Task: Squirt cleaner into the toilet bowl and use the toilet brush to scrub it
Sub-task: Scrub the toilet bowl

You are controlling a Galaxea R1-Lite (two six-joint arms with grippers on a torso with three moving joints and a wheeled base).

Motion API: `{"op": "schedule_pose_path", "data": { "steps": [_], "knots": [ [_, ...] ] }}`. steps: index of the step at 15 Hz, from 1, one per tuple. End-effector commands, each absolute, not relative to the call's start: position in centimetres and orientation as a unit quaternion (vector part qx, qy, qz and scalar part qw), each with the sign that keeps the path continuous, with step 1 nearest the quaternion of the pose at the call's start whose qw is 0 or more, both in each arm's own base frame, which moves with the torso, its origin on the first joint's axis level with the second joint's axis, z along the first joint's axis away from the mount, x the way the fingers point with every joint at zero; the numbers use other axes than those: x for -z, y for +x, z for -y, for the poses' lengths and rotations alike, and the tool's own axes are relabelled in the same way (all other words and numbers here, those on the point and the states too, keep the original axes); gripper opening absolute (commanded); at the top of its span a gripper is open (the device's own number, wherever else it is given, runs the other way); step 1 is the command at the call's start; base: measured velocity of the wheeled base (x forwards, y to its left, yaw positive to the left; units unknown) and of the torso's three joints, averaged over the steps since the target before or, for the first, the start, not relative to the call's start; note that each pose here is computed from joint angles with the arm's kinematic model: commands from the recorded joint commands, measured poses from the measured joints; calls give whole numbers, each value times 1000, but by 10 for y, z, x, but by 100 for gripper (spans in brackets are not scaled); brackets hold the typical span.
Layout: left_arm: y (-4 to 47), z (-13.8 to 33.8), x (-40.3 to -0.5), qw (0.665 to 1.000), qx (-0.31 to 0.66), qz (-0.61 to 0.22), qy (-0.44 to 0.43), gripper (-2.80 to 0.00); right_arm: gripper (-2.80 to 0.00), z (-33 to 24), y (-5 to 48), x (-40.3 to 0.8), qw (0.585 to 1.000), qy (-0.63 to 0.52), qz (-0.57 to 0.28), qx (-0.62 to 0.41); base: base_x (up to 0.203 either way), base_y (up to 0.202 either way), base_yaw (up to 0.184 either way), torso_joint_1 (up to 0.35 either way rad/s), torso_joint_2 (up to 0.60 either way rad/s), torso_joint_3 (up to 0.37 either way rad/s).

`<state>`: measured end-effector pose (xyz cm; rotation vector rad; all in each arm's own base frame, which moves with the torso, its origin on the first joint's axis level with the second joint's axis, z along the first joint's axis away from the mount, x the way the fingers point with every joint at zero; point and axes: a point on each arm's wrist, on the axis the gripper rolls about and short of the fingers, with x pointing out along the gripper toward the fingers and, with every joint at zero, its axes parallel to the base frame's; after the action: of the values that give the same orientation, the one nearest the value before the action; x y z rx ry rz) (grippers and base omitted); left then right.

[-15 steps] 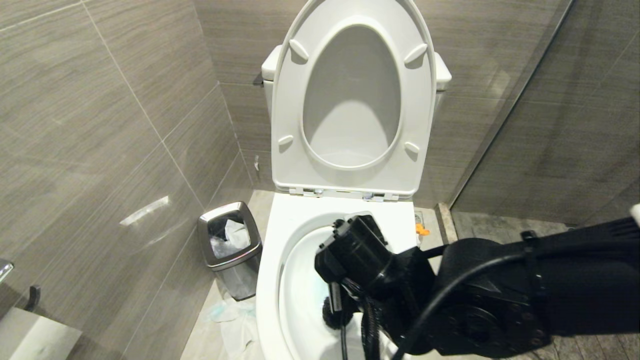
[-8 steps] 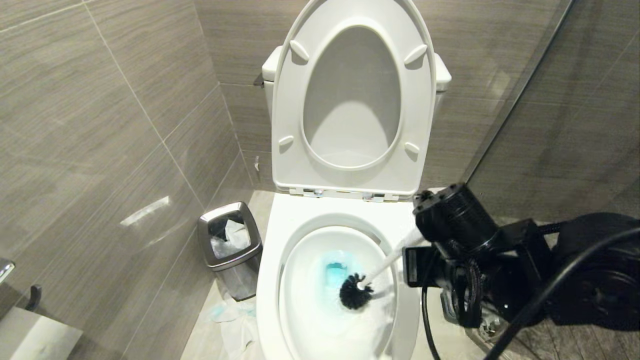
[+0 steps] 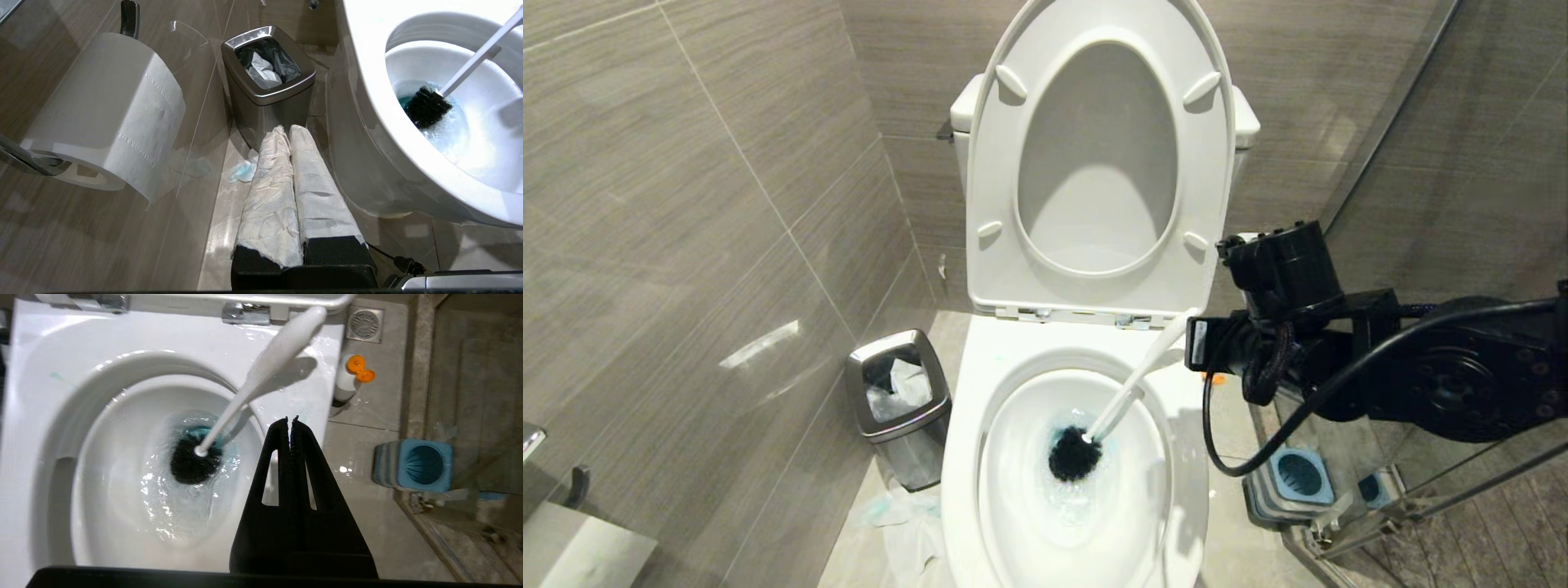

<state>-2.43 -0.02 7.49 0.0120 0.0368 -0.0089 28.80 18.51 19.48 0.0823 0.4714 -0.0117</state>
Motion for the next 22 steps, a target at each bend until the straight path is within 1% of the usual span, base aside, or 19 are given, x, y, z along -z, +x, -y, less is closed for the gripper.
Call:
{"op": "schedule_pose_path", "data": {
  "steps": [1,4,6,7,8,10,12,14,16,19,21,22],
  "knots": [
    [-24,0,-75,1000,4,-18,6,-280,-280,-195,288,-190,965,73,-252,-25,0,0,0,0,0,0],
    [-24,0,-75,1000,4,-18,6,-280,-280,-194,250,-206,951,87,-274,-114,0,0,0,0,0,0],
    [-24,0,-75,1000,4,-18,6,-280,-280,-190,219,-214,929,77,-318,-171,0,0,0,0,0,0],
    [-24,0,-75,1000,5,-18,6,-280,-280,-188,209,-213,919,79,-340,-182,0,0,0,0,0,0],
    [-24,0,-75,1000,4,-18,6,-280,-280,-190,206,-212,912,105,-352,-183,0,0,0,0,0,0],
    [-24,0,-75,1000,4,-18,6,-280,-280,-194,201,-209,896,153,-375,-183,0,0,0,0,0,0],
    [-24,0,-75,1000,5,-18,6,-280,-280,-194,202,-202,891,163,-391,-164,0,0,0,0,0,0],
    [-24,0,-75,1000,4,-18,6,-280,-280,-195,205,-195,895,179,-391,-120,0,0,0,0,0,0],
    [-24,0,-75,1000,4,-18,6,-280,-280,-194,211,-179,898,167,-399,-81,0,0,0,0,0,0],
    [-24,0,-75,1000,5,-18,6,-280,-280,-192,210,-162,894,149,-419,-64,0,0,0,0,0,0],
    [-24,0,-75,1000,5,-18,6,-280,-280,-192,213,-158,899,140,-412,-49,0,0,0,0,0,0],
    [-24,0,-75,1000,5,-18,6,-280,0,-194,216,-156,902,140,-406,-47,0,0,0,0,0,0]
  ]
}}
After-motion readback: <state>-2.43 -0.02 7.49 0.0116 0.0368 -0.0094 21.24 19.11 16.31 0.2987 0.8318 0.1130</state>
